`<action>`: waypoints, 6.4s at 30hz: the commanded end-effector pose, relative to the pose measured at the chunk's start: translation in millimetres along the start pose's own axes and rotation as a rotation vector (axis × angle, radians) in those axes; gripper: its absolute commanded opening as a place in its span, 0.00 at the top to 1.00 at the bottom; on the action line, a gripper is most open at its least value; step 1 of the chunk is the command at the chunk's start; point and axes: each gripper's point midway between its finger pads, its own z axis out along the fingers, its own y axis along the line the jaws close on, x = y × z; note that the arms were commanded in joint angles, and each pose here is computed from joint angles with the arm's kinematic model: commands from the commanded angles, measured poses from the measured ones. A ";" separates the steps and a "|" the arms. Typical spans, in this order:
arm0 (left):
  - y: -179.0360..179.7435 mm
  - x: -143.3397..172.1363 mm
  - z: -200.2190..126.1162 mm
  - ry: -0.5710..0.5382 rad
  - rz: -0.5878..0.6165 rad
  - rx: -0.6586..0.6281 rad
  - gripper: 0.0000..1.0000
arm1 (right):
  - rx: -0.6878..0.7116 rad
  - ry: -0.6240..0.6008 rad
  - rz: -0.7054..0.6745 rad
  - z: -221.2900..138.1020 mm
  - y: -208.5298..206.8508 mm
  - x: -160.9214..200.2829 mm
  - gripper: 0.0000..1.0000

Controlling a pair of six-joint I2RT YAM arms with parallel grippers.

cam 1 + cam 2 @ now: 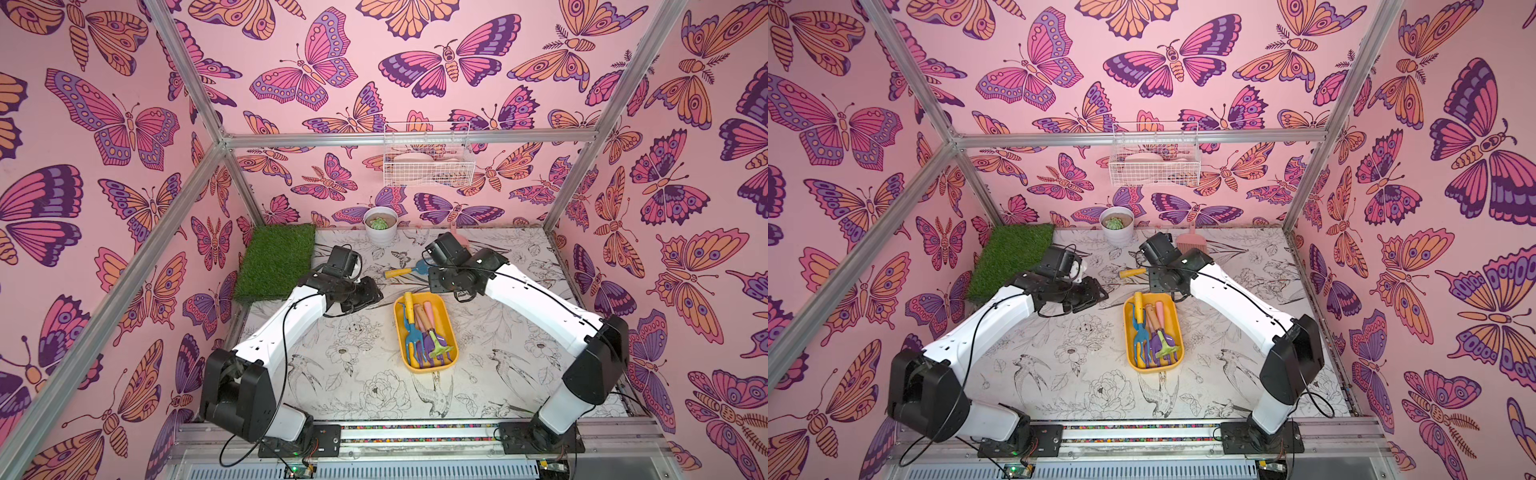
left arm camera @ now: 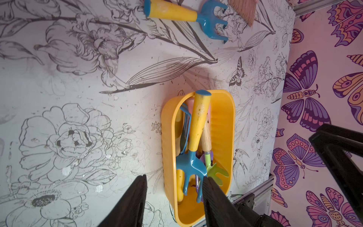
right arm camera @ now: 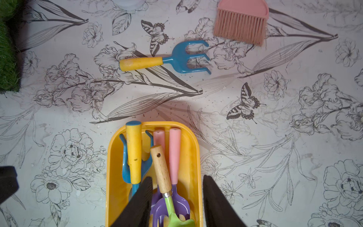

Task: Put the rake into the storage box
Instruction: Pick up the rake at the center of the board, then place the rake in the storage box.

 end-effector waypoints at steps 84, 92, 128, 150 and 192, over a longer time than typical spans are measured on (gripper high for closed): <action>30.0 -54.1 175.8 0.274 0.814 -0.395 0.90 | -0.093 0.189 0.235 5.5 -88.4 34.8 0.55; 13.4 -71.0 136.2 0.178 0.740 -0.399 1.00 | -0.071 0.144 0.253 -18.9 -97.7 42.1 0.55; -64.0 107.0 -19.8 -0.020 0.096 -0.246 1.00 | -0.212 0.102 0.233 -81.6 -101.4 114.2 0.53; -103.7 184.0 48.6 0.066 0.041 -0.242 1.00 | -0.231 0.114 0.220 -117.0 -111.8 156.9 0.53; -133.1 102.5 -36.2 -0.207 0.040 -0.049 0.00 | -0.209 0.079 0.206 -126.8 -120.5 165.0 0.52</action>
